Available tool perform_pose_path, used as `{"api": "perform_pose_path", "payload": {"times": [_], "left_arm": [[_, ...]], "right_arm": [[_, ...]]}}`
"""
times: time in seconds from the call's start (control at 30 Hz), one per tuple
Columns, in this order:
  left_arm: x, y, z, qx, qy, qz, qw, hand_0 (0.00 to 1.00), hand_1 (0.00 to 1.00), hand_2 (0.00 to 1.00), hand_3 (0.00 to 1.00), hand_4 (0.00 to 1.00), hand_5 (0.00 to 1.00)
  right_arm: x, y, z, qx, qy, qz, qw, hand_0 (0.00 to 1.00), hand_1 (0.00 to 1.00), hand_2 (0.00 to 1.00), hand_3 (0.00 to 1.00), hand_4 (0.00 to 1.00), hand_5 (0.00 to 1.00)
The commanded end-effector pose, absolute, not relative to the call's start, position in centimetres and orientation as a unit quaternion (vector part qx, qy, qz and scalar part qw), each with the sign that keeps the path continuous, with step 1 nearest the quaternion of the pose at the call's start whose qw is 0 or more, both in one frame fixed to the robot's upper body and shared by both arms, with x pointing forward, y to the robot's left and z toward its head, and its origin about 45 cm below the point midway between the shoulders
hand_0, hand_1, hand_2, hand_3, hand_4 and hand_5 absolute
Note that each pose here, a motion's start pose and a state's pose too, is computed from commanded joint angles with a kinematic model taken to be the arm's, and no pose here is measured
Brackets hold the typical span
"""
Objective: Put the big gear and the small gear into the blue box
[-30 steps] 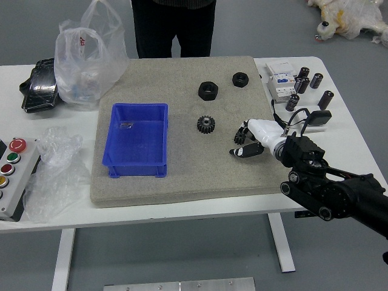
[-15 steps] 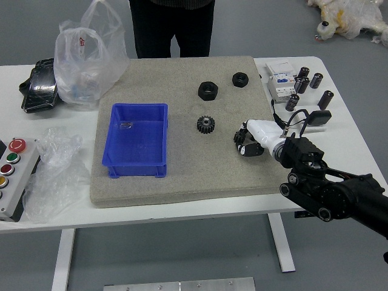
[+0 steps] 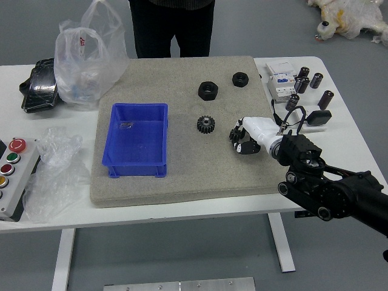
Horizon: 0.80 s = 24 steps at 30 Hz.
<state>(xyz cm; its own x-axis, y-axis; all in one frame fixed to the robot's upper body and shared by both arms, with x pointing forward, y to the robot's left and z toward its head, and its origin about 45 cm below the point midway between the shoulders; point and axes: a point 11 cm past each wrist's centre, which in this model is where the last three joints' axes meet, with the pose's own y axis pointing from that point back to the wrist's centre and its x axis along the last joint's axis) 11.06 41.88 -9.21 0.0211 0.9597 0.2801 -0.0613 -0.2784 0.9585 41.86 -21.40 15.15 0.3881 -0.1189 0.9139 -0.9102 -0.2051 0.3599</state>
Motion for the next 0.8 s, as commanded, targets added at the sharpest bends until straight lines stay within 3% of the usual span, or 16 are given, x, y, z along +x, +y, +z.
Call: {"api": "perform_pose_path", "payload": {"times": [0.8], "left_arm": [[10.8,42.2,-9.1,0.563,0.404,0.571,0.44,0.713,0.712,0.69,0.804,0.739,0.525]], "right_arm": [[41.5,-7.2,22.6,0.696,-0.309,0.526,0.38,0.248,0.372,0.37,0.533,0.387,0.024]]}}
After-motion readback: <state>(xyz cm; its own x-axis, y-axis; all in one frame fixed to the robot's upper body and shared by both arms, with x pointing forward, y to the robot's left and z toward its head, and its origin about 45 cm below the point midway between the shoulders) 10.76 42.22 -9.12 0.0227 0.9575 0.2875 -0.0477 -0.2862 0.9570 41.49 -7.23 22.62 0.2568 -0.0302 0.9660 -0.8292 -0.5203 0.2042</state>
